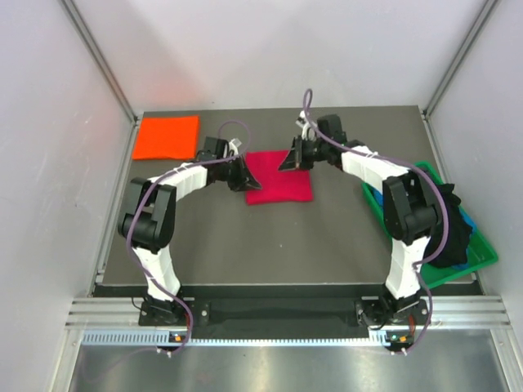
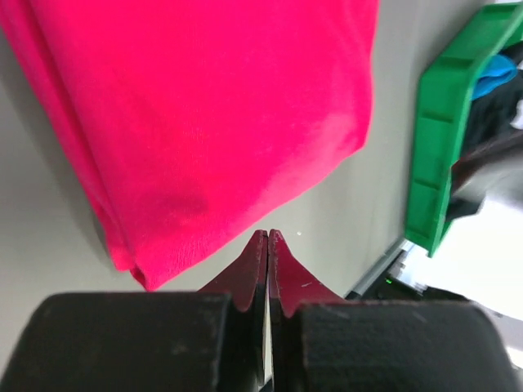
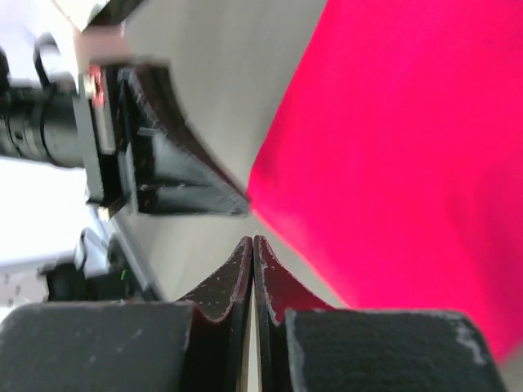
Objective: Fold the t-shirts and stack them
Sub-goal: Fold the tshirt
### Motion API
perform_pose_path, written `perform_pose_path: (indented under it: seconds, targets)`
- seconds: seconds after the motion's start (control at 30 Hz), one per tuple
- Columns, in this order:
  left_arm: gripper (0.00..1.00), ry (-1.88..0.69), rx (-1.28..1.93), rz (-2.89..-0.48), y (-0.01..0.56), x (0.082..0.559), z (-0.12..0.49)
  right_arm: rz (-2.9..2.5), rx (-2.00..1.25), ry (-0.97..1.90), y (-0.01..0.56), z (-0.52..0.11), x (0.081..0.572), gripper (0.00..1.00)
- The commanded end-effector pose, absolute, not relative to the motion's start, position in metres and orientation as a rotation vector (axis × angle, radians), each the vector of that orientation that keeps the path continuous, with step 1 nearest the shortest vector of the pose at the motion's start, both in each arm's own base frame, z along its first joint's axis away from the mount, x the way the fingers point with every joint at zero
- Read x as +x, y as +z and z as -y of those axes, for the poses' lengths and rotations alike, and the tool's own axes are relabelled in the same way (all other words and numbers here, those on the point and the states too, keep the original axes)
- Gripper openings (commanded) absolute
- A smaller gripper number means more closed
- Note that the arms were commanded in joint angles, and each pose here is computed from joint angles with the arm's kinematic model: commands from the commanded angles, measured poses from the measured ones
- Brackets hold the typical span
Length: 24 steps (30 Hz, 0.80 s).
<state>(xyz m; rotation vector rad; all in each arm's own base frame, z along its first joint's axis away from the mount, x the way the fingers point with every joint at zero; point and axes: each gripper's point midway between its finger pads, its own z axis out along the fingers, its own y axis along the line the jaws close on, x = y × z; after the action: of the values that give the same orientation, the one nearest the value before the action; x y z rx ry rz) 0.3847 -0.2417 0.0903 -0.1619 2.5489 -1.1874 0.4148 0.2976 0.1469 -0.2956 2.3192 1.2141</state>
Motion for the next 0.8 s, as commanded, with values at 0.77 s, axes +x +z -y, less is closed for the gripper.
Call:
perform_pose_path:
  seconds: [0.77]
  targets:
    - [0.00,-0.908,-0.220,-2.468,0.102,0.410,0.237,-2.424,-0.341,1.222,0.086,-0.282,0.407,0.06]
